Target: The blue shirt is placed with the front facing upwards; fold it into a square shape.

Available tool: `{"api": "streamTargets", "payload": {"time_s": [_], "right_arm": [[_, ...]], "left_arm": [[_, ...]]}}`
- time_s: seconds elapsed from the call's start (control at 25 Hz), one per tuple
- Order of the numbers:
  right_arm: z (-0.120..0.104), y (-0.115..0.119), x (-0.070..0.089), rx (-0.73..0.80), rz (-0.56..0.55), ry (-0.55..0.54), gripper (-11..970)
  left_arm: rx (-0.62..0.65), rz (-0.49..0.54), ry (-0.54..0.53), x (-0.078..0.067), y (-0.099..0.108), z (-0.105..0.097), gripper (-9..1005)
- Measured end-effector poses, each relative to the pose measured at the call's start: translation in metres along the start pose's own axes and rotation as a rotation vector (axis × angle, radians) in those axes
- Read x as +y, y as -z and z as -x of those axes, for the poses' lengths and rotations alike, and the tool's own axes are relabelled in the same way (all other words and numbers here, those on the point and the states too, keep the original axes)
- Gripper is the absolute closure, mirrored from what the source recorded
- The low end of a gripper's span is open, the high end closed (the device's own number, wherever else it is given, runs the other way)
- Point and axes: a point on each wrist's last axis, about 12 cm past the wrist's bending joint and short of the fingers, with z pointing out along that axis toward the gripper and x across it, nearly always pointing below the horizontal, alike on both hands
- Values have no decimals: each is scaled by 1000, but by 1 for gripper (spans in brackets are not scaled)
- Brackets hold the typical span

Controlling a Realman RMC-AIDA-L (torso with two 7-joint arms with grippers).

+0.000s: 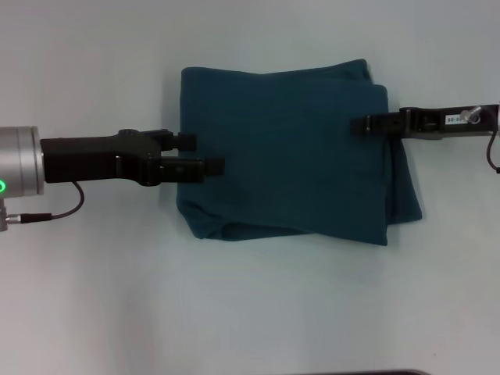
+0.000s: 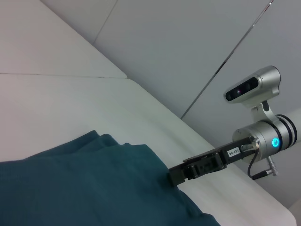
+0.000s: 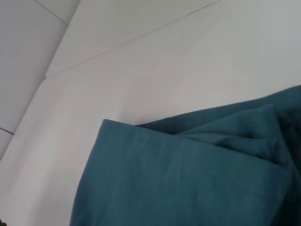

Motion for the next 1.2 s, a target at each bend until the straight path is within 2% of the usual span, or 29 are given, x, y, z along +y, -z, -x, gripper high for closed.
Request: {"api": "streamTargets", "payload": {"time_s": [0.32, 0.56, 0.64, 0.88, 1.08, 1.2], "right_arm": [[4, -13, 3, -22, -29, 12, 271], [8, -12, 6, -62, -2, 29, 511], [9, -12, 8, -63, 10, 37, 725], [14, -7, 20, -92, 116, 67, 816], [22, -4, 30, -101, 161, 102, 891], [28, -4, 38, -103, 195, 126, 891]], "left_arm": [[2, -3, 4, 0, -1, -1, 64], [1, -4, 7, 0, 0, -2, 64], [1, -5, 8, 0, 0, -2, 64], [0, -4, 10, 0, 1, -3, 64], [2, -6, 9, 0, 0, -3, 64], [2, -8, 8, 0, 0, -2, 64]]}}
